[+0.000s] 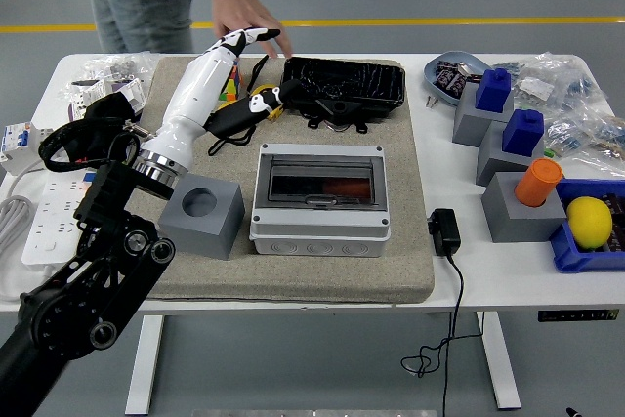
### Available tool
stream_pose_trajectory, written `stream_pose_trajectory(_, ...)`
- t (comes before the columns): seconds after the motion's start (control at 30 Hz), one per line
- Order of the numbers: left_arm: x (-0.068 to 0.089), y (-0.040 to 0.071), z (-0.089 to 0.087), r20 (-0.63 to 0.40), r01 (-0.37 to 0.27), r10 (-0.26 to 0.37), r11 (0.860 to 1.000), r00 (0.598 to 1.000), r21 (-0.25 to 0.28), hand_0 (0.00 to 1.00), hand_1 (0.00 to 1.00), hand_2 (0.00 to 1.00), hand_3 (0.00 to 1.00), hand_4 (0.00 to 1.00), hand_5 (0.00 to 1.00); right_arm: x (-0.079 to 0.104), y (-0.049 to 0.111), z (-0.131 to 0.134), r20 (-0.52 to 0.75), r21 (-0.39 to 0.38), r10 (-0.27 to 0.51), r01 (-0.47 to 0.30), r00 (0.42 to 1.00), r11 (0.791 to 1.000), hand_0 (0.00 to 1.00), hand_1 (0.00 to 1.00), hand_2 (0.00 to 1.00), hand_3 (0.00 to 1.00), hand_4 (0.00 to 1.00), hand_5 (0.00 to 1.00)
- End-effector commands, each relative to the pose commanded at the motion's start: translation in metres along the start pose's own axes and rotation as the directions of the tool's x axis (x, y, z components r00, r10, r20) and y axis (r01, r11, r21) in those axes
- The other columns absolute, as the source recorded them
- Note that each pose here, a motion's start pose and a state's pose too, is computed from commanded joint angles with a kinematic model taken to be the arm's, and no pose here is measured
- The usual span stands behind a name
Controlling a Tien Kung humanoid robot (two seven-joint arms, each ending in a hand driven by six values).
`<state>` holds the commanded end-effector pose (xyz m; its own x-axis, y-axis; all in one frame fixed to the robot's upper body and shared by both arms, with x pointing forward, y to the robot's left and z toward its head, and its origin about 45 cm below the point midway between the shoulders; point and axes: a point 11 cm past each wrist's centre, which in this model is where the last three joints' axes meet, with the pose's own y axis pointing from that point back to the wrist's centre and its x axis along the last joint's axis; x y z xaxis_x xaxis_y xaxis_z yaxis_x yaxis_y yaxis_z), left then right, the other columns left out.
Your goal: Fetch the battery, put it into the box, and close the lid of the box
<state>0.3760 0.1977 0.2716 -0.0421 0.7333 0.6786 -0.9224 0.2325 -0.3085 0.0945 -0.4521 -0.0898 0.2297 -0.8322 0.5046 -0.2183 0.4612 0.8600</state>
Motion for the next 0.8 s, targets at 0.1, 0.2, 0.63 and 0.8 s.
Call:
stream_pose_trajectory(0.1,0.012,0.009,-0.015,-0.054,-0.036,0.039,0.997,0.998,0.069,0.869,0.975,0.998,0.997,0.998,0.998,0.001,0.000,0.001,0.003,-0.001,0.001,-0.001,1.000,1.000,0.746,0.687,0.702,0.733,0.998,0.976)
stream_pose_trajectory(0.2,0.025,0.018,-0.030,-0.102,-0.079,0.093,0.988,0.990,0.133,0.938,0.998,0.998,0.998,0.998,0.998,0.001,0.000,0.002,0.003,-0.002,0.002,-0.002,1.000,1.000,0.746,0.687,0.703,0.733,0.998,0.975)
stream_pose_trajectory(0.63,0.059,0.054,-0.070,-0.085,-0.170,0.201,0.945,0.976,0.281,0.960,0.998,0.988,0.949,0.998,0.998,0.006,-0.001,0.006,0.009,-0.007,0.016,-0.016,1.000,1.000,0.746,0.687,0.704,0.733,0.998,0.974)
stream_pose_trajectory(0.8,0.052,0.063,-0.075,-0.087,-0.148,0.180,0.944,0.980,0.295,0.957,0.998,0.981,0.940,0.998,0.998,0.003,0.000,0.010,0.021,-0.015,0.012,-0.012,1.000,1.000,0.746,0.689,0.706,0.734,0.998,0.974)
